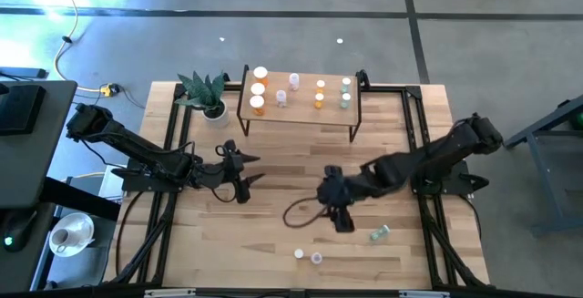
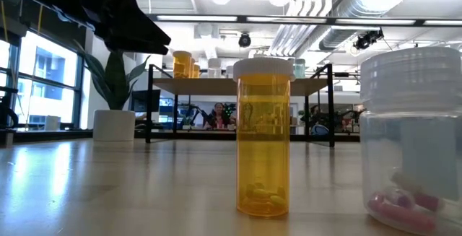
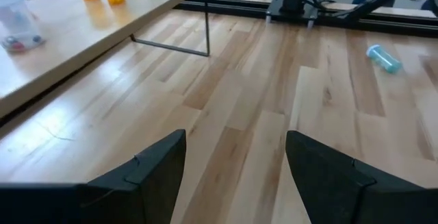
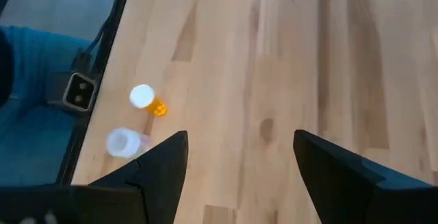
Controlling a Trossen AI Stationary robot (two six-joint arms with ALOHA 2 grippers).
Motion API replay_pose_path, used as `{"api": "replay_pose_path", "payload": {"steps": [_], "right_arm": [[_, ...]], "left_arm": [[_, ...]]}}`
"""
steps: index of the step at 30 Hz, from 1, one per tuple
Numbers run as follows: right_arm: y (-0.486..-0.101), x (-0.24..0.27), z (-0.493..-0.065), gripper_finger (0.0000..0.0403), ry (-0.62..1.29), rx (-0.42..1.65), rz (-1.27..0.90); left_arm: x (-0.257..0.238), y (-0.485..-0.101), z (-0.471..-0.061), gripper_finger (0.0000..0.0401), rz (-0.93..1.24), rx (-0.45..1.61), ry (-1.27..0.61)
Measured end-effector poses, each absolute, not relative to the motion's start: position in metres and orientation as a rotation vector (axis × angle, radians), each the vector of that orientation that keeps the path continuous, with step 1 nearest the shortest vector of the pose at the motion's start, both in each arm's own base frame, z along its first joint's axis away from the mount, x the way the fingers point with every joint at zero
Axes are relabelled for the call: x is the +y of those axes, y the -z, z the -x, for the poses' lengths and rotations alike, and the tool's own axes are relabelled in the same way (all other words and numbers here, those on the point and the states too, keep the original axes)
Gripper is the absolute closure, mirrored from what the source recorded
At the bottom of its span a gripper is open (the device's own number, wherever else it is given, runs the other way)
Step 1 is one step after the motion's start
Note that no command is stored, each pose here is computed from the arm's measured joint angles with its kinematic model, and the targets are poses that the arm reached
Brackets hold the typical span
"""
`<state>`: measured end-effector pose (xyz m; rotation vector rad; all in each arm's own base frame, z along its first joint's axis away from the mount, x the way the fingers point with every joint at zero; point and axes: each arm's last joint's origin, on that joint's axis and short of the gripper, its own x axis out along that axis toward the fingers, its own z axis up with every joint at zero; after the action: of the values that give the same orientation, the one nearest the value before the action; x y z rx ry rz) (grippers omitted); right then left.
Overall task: Pick and place medicine bottles onto shelf by color
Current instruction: Put the transparent pill bottle aligned with the other transparent pill bottles on the shelf
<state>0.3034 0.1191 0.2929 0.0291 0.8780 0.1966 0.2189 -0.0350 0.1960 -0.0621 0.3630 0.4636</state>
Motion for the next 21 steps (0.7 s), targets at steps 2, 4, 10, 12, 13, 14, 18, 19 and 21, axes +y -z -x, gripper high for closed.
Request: {"api": "replay_pose_path", "payload": {"steps": [2,4,10,12,13,14,18,19,21], "right_arm": [[-0.288,0.131,-0.304,0.0147,-0.214,0.881,-0.033],[-0.280,0.142,-0.306,0.0147,-0.228,0.902,-0.035],[-0.261,0.173,-0.311,0.0147,-0.284,0.909,-0.064],[-0.256,0.182,-0.311,0.0147,-0.302,0.901,-0.069],[-0.254,0.186,-0.311,0.0147,-0.311,0.899,-0.070],[-0.251,0.192,-0.311,0.0147,-0.319,0.898,-0.069],[-0.236,0.209,-0.314,0.0147,-0.351,0.893,-0.058],[-0.231,0.214,-0.315,0.0147,-0.357,0.895,-0.053],[-0.220,0.221,-0.317,0.0147,-0.368,0.904,-0.043]], "left_arm": [[-0.035,-0.196,-0.219,0.0160,0.067,0.364,-0.456],[-0.035,-0.196,-0.219,0.0160,0.070,0.358,-0.455],[-0.036,-0.197,-0.220,0.0160,0.079,0.355,-0.437],[-0.036,-0.197,-0.220,0.0160,0.079,0.355,-0.435],[-0.036,-0.197,-0.220,0.0160,0.079,0.355,-0.435],[-0.036,-0.197,-0.220,0.0160,0.079,0.354,-0.435],[-0.036,-0.197,-0.220,0.0160,0.079,0.354,-0.435],[-0.036,-0.197,-0.220,0.0160,0.079,0.354,-0.435],[-0.036,-0.197,-0.220,0.0160,0.082,0.353,-0.436]]}}
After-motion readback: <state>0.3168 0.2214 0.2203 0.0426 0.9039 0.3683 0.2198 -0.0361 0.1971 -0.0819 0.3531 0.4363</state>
